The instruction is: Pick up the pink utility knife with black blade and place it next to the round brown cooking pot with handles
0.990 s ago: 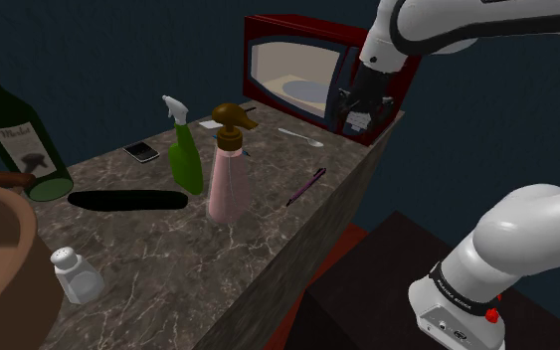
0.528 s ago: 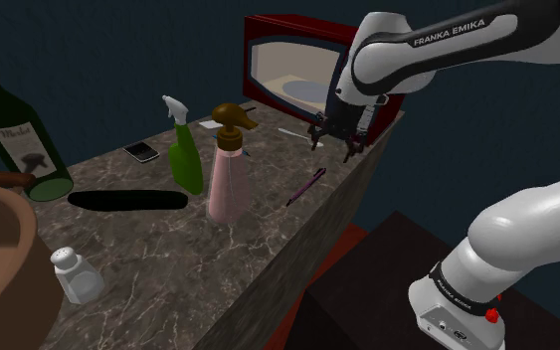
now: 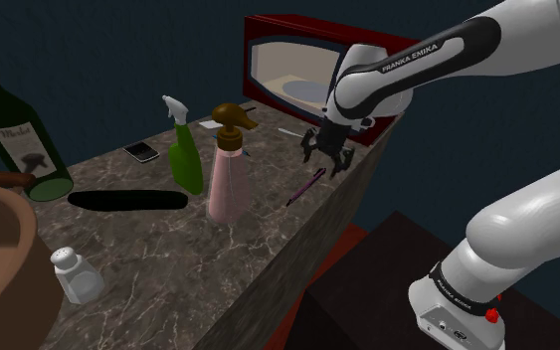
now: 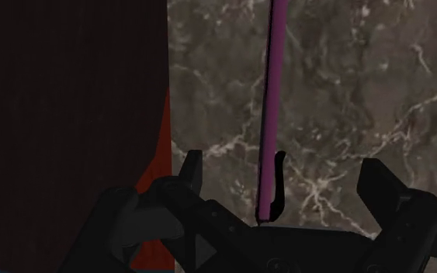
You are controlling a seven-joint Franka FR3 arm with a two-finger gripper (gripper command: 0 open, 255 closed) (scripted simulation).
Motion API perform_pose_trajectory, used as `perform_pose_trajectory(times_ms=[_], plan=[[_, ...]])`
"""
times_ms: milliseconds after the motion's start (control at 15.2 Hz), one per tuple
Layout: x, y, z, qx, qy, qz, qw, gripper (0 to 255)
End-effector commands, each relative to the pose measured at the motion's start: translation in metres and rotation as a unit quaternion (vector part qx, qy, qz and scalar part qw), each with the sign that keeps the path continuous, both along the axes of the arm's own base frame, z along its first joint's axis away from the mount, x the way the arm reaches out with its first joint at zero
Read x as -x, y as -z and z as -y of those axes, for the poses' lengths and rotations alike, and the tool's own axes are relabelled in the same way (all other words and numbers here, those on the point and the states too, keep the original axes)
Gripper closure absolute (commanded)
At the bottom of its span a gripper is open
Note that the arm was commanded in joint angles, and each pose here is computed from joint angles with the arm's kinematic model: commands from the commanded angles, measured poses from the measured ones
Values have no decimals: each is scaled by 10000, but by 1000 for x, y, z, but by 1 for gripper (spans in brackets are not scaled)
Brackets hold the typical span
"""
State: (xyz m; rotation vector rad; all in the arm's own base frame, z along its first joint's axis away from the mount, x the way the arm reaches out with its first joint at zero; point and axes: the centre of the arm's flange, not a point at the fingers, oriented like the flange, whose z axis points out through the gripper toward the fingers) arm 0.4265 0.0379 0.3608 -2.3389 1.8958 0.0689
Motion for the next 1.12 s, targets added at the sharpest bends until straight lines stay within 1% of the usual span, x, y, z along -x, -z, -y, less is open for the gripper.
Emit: perform_pose_trajectory(times_ms=[0, 132, 594, 660, 1056], plan=[[0, 10, -1, -1, 11, 3, 10000, 0], [-1, 19, -2, -1, 11, 3, 10000, 0], [-1, 18, -2, -1, 11, 3, 10000, 0], [-1, 18, -2, -1, 11, 3, 10000, 255], [-1, 18, -2, -1, 11, 3, 10000, 255]])
